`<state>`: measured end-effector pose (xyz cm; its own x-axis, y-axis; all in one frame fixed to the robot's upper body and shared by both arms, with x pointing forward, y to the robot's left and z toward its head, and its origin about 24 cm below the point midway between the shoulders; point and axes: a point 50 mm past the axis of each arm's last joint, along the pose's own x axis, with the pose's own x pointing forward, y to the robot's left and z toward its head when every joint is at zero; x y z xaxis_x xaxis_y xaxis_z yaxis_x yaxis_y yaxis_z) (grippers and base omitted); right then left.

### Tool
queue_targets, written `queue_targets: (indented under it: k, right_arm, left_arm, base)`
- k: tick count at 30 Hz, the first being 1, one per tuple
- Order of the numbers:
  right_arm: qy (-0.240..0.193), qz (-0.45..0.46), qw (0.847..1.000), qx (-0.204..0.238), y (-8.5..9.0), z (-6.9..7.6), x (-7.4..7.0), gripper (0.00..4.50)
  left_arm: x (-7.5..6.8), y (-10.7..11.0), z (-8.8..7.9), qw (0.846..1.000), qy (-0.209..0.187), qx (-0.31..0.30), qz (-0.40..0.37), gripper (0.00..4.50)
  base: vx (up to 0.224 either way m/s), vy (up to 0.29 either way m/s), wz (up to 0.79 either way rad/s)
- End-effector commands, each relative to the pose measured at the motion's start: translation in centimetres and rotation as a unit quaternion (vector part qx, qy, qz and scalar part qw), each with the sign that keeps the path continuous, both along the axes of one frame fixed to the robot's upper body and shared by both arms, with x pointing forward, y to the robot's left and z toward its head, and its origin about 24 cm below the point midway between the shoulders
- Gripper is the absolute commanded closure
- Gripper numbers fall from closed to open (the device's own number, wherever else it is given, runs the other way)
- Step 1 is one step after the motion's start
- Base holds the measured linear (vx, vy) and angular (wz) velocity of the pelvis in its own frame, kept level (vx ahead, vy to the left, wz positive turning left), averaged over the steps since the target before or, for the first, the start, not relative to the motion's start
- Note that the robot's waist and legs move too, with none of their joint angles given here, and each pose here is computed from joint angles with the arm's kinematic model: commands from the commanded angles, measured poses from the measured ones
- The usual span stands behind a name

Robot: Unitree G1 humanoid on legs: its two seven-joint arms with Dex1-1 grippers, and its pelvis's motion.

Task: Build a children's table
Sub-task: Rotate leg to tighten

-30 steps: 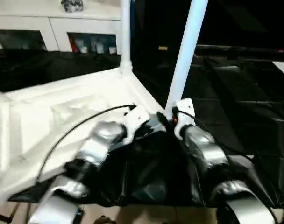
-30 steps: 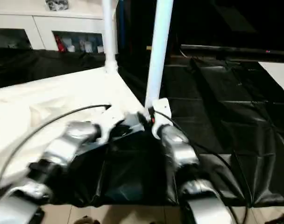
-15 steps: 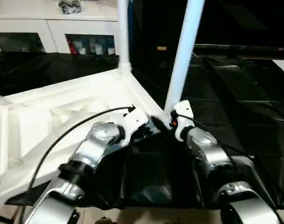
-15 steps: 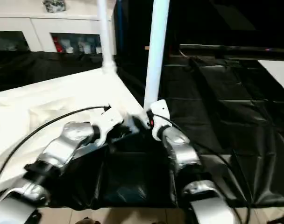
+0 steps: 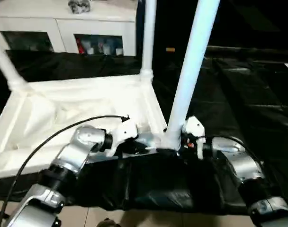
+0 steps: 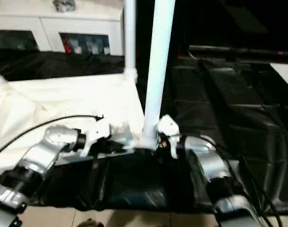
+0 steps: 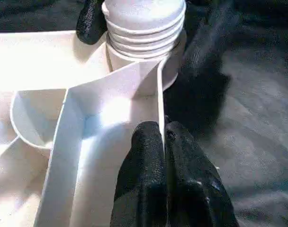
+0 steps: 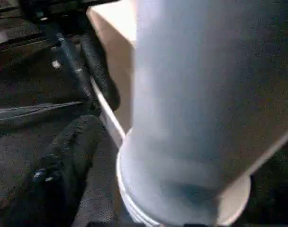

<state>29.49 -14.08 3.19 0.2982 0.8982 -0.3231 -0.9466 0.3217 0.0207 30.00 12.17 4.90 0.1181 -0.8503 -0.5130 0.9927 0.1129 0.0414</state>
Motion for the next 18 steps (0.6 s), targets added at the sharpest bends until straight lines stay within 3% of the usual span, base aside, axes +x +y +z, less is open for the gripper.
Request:
queue_targets:
  k: [1,2,6,8,13,18]
  right_arm:
    - [0.022,0.059,0.998,-0.004,0.86,-0.29,-1.06,0.69]
    - [0.025,0.066,0.998,-0.006,0.89,-0.31,-1.19,0.98]
    - [0.033,0.081,0.996,-0.008,0.97,-0.36,-1.55,1.11]
    - [0.036,0.086,0.996,-0.008,1.06,-0.41,-1.72,1.45]
    - [0.044,0.086,0.995,-0.001,1.13,-0.43,-1.98,1.75]
    - [0.049,0.039,0.998,0.032,1.57,-0.62,-1.77,1.78]
  left_arm:
    - [-0.03,-1.03,1.32,0.998,-0.025,-0.013,-0.049,4.5]
    - [-0.04,-0.91,1.27,0.998,-0.023,-0.009,-0.053,4.5]
    - [-0.02,-0.59,1.17,0.998,-0.019,0.002,-0.062,4.5]
    - [0.0,-0.43,1.11,0.998,-0.016,0.005,-0.065,4.5]
    - [0.0,-0.4,1.08,0.998,-0.015,0.003,-0.065,4.5]
    - [0.59,-1.06,1.04,0.999,-0.031,-0.016,-0.015,4.5]
  base:
    - [0.0,0.0,0.0]
    - [0.0,0.0,0.0]
    - [0.0,0.0,0.0]
    - [0.0,0.0,0.0]
    - [0.0,0.0,0.0]
    - [0.0,0.0,0.0]
